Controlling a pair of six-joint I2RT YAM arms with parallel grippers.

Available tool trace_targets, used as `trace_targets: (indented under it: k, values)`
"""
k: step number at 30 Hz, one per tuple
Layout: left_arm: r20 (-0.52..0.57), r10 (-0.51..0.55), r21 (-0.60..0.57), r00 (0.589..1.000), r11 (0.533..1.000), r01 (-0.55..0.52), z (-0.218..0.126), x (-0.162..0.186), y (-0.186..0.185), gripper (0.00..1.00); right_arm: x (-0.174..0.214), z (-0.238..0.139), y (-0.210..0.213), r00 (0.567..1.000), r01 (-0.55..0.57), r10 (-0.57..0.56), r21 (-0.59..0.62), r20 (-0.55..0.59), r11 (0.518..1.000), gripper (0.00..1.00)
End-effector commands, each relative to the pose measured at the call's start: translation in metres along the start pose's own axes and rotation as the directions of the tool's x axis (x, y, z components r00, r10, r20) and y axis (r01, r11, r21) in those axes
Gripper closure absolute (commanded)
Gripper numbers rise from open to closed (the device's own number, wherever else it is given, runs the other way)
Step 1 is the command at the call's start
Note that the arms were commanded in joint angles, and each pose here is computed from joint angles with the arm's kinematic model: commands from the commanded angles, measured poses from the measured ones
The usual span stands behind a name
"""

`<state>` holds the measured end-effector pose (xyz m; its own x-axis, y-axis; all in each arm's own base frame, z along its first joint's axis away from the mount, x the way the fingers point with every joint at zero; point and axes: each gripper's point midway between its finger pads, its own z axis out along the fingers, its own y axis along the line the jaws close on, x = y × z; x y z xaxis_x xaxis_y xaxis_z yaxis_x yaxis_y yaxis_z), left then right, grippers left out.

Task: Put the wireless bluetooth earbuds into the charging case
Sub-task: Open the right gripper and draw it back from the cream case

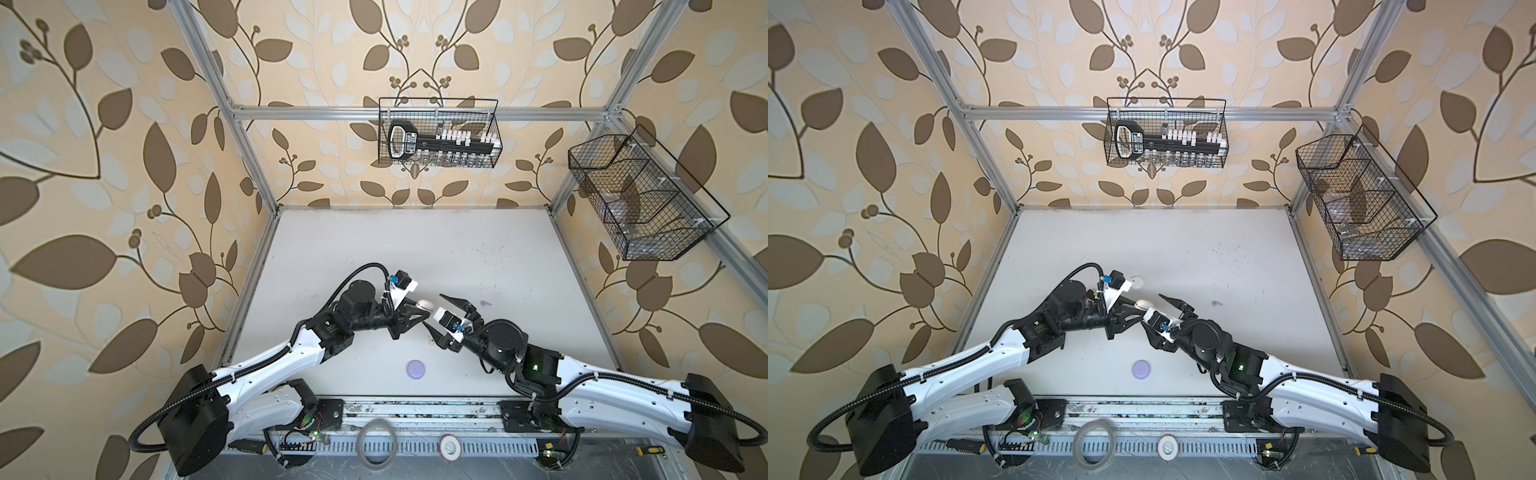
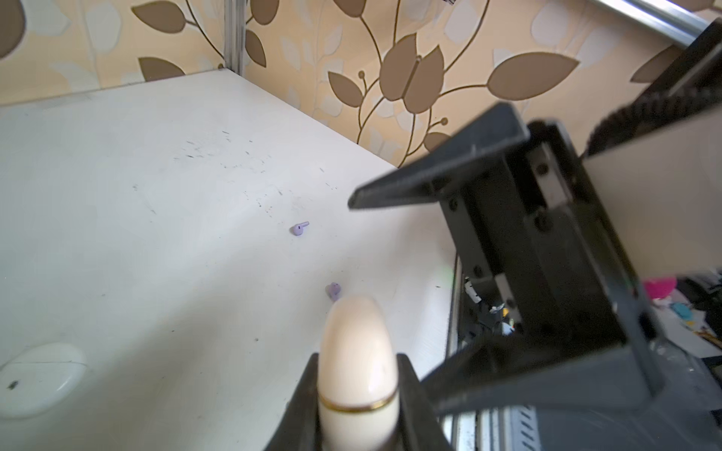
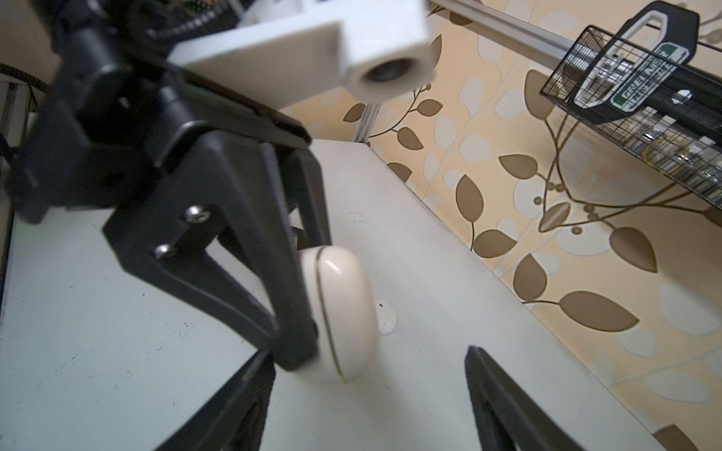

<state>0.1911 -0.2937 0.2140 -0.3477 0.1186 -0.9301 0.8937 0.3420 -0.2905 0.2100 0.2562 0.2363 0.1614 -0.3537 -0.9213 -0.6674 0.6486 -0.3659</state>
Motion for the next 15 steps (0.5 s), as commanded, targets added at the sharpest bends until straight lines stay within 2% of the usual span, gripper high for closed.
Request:
trace_targets:
  k: [1, 6, 15]
  values:
    - [0.155, 0.192, 0.052, 0.969, 0.978, -0.202, -0.01, -0.018, -0.019, 1.0, -0.025, -0.012, -0.008, 0.986, -0.135, 0.139, -0.046, 0.097, 0.99, 0.22]
    - [0.208, 0.285, 0.027, 0.936, 0.955, -0.297, -0.022, -0.012, -0.023, 1.0, -0.031, -0.019, 0.002, 0.978, -0.144, 0.16, -0.126, 0.133, 0.982, 0.26]
    - [0.273, 0.337, 0.125, 0.901, 0.916, -0.38, -0.031, -0.01, -0.048, 1.0, -0.034, -0.013, 0.038, 0.985, -0.097, 0.137, -0.309, 0.108, 0.946, 0.34]
